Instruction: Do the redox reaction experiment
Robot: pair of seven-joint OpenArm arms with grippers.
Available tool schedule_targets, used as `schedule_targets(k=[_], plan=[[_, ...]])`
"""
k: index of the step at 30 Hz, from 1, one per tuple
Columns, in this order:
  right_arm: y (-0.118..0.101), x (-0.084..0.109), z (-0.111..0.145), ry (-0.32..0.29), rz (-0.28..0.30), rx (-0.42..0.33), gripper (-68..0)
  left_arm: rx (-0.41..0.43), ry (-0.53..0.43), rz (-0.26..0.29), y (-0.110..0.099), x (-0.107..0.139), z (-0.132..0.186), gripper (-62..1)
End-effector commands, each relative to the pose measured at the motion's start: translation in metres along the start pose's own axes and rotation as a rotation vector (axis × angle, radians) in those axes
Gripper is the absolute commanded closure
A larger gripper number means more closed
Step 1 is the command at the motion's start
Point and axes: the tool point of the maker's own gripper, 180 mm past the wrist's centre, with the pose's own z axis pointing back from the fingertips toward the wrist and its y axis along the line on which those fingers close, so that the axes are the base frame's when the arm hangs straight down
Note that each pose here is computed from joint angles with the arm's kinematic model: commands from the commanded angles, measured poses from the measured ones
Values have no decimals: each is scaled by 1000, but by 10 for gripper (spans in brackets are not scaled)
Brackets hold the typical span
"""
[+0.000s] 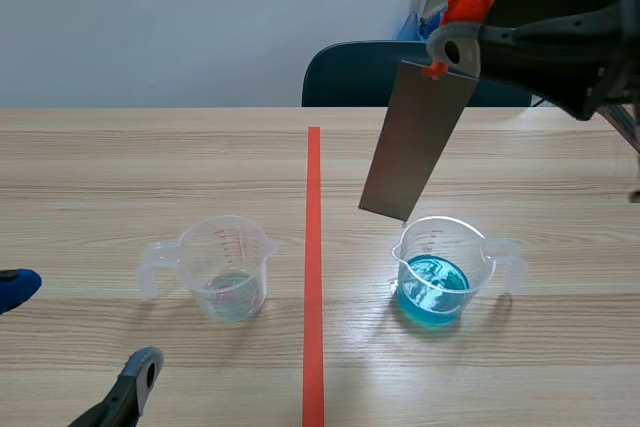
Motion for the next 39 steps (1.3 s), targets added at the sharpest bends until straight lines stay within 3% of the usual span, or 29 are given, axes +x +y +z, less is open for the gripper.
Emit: schedule_targets(k=[1,10,18,29,39], plan=[[-9,9,-1,-21,31,-10,-7,-2,-16,9,-2,3,0,-623],[-13,12,-36,-47,41,-17,-7,-2,-16,9,-2,3,0,-623],[-7,17,-74,-48,61,36,-7,-2,-16,9,-2,3,0,-623],[-6,28,-119,-75,7,102,-7,-2,-16,9,-2,3,0,-623],[8,34,-146,-50,-43,179,-7,-2,-16,9,-2,3,0,-623]])
